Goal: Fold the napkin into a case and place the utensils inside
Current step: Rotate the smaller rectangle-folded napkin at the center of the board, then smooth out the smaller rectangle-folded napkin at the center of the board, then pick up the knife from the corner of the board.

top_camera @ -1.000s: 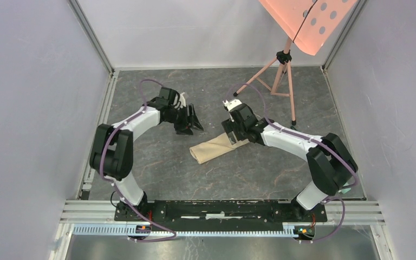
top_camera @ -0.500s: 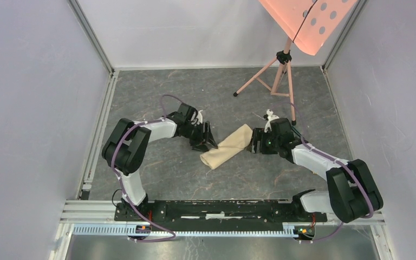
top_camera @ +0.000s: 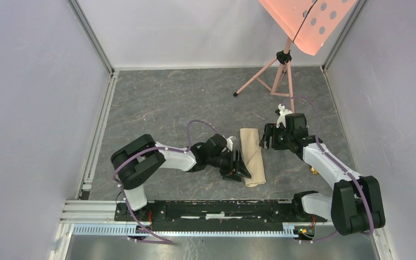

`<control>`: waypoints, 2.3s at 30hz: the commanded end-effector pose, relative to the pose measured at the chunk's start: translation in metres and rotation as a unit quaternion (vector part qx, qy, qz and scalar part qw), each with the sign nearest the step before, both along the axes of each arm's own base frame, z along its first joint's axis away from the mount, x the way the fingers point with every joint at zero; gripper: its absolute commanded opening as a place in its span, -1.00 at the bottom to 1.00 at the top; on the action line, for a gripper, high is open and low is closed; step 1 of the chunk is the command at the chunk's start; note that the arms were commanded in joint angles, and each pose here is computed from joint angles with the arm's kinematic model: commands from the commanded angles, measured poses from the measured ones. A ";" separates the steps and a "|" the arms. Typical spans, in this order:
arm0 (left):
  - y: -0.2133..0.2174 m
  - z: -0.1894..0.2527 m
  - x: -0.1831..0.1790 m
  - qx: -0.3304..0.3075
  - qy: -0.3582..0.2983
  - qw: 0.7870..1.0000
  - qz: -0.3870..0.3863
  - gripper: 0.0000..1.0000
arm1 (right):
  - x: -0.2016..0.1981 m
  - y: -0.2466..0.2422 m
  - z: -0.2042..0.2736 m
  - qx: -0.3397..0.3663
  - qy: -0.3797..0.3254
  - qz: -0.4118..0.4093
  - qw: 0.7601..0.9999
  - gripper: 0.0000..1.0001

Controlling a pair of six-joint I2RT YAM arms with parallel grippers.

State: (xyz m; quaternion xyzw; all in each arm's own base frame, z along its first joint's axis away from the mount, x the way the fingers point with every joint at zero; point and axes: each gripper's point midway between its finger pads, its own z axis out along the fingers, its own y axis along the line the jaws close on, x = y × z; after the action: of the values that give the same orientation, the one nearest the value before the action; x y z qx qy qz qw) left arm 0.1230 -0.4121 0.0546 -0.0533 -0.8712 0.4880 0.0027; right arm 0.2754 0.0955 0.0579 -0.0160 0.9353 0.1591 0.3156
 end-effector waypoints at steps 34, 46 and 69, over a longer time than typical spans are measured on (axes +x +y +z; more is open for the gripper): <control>-0.040 0.039 0.167 -0.014 -0.101 0.995 -0.001 -0.12 | -0.150 0.092 -0.013 0.168 0.100 0.201 0.960 -0.18; -0.002 0.135 0.161 -0.039 -0.169 0.985 -0.005 0.16 | -0.127 0.079 0.002 0.111 0.058 0.177 0.976 -0.02; 0.095 0.210 0.121 -0.039 -0.322 0.946 -0.019 0.36 | -0.002 -0.121 0.079 -0.284 -0.015 -0.002 0.959 0.82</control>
State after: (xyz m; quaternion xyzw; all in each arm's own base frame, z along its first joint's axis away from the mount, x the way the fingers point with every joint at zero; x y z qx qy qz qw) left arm 0.2482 -0.3144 0.2481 -0.2029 -0.8316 0.4496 -0.2553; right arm 0.2499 -0.0308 0.1413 -0.0272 0.9354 -0.1580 0.3152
